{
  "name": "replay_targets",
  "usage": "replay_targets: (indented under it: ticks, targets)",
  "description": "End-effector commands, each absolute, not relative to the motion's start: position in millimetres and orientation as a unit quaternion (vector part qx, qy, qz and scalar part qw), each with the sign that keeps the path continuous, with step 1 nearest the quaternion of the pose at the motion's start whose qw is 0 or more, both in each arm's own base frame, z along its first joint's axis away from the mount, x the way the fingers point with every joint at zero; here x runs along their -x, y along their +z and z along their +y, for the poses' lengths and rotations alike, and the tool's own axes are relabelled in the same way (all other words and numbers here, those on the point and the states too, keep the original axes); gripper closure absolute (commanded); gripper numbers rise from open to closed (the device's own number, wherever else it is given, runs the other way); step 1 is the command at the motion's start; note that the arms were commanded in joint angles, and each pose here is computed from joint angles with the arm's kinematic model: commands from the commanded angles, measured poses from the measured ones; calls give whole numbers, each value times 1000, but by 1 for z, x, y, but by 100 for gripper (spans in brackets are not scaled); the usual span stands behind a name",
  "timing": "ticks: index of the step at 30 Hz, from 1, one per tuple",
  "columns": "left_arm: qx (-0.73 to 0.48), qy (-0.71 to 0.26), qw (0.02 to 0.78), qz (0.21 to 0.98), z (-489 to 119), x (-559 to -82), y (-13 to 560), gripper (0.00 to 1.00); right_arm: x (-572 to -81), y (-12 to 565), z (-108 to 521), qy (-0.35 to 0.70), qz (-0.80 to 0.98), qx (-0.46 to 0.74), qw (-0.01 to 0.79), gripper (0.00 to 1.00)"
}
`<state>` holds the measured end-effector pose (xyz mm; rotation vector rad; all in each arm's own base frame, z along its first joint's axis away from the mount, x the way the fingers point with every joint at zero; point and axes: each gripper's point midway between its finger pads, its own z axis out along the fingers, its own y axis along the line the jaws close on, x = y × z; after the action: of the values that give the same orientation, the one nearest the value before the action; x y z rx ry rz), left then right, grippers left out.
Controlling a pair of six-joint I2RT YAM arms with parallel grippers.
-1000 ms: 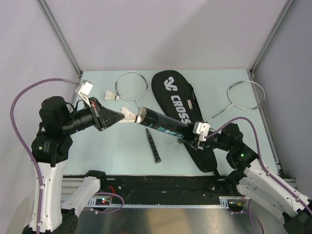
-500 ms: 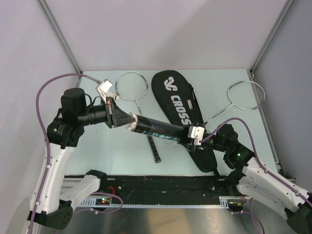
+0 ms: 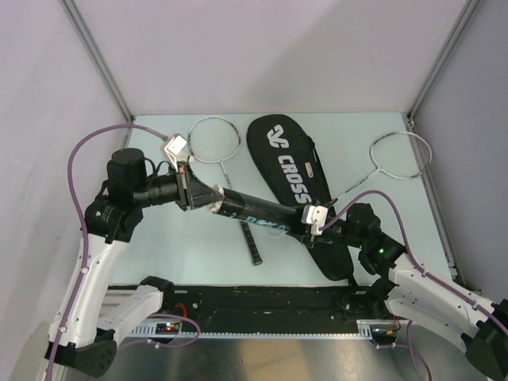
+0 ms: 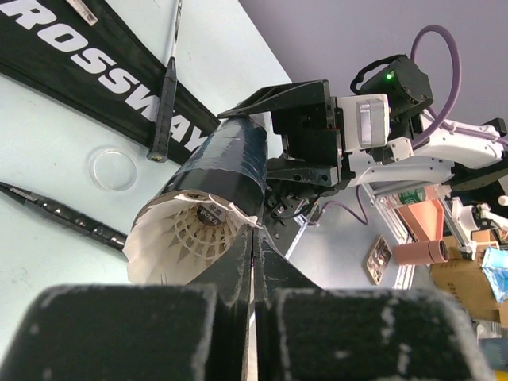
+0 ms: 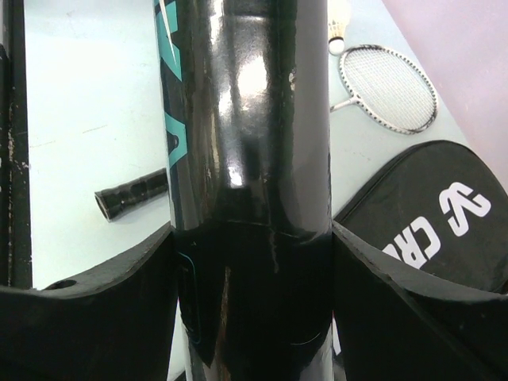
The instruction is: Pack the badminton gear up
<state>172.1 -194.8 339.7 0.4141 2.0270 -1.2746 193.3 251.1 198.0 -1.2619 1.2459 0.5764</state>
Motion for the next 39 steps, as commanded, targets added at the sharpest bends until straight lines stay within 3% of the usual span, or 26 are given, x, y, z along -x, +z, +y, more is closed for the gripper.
replay_targets:
  ticks: [1,17,35,39]
  targets:
    - [-155,-492,348,782,-195,-165,344,100,-193,276,255,270,445,494,696,88]
    - [-116,-489,372,780,-192,-172,363,100,-185,276,250,293,442,490,692,89]
    - [-146,-530,310,776,-220,-172,347,100,-168,295,261,299,366,524,708,90]
    - [-156,-530,322,769,-220,-172,355,90,-170,293,260,298,374,520,708,90]
